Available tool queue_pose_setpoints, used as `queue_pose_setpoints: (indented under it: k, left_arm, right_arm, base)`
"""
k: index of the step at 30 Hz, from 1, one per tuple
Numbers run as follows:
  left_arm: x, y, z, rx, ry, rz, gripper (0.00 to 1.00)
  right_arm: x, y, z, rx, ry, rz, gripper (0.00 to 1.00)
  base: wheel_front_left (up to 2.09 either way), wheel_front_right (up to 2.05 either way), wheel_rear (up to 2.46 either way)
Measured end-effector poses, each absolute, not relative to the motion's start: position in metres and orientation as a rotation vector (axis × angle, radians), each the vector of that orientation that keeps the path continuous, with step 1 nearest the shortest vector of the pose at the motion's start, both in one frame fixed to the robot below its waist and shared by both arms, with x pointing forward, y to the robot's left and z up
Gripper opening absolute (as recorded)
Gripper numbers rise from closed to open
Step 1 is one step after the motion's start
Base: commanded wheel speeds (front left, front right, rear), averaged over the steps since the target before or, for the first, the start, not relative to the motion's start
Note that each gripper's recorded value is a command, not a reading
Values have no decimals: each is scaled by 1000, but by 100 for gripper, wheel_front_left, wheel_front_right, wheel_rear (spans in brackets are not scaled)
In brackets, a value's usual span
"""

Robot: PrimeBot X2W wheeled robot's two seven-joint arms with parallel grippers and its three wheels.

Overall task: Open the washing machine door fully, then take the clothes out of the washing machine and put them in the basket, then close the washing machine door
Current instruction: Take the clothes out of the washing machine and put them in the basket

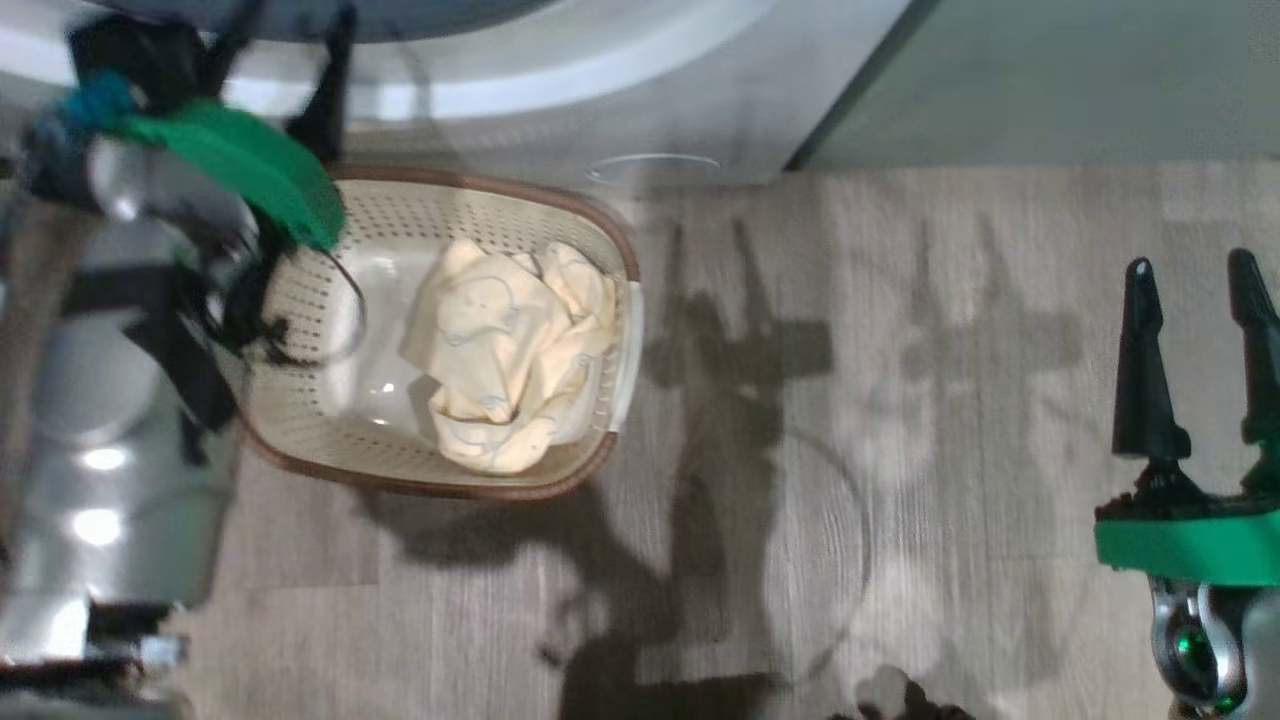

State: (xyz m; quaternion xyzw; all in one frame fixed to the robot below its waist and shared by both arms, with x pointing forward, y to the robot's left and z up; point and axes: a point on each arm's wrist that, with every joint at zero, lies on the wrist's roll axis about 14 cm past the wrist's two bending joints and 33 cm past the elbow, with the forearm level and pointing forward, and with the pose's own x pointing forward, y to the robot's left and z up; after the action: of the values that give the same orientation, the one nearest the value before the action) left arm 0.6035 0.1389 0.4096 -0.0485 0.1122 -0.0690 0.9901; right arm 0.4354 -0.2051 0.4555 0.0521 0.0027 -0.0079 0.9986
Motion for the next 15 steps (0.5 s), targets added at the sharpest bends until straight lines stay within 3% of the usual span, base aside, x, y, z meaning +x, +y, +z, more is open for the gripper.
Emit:
queue_pose_setpoints:
  k: [15]
  left_arm:
    - [704, 130, 406, 19, 355, -162, 100]
  right_arm:
    - [430, -238, 444, 144, 39, -123, 100]
  base:
    - [0, 0, 0]
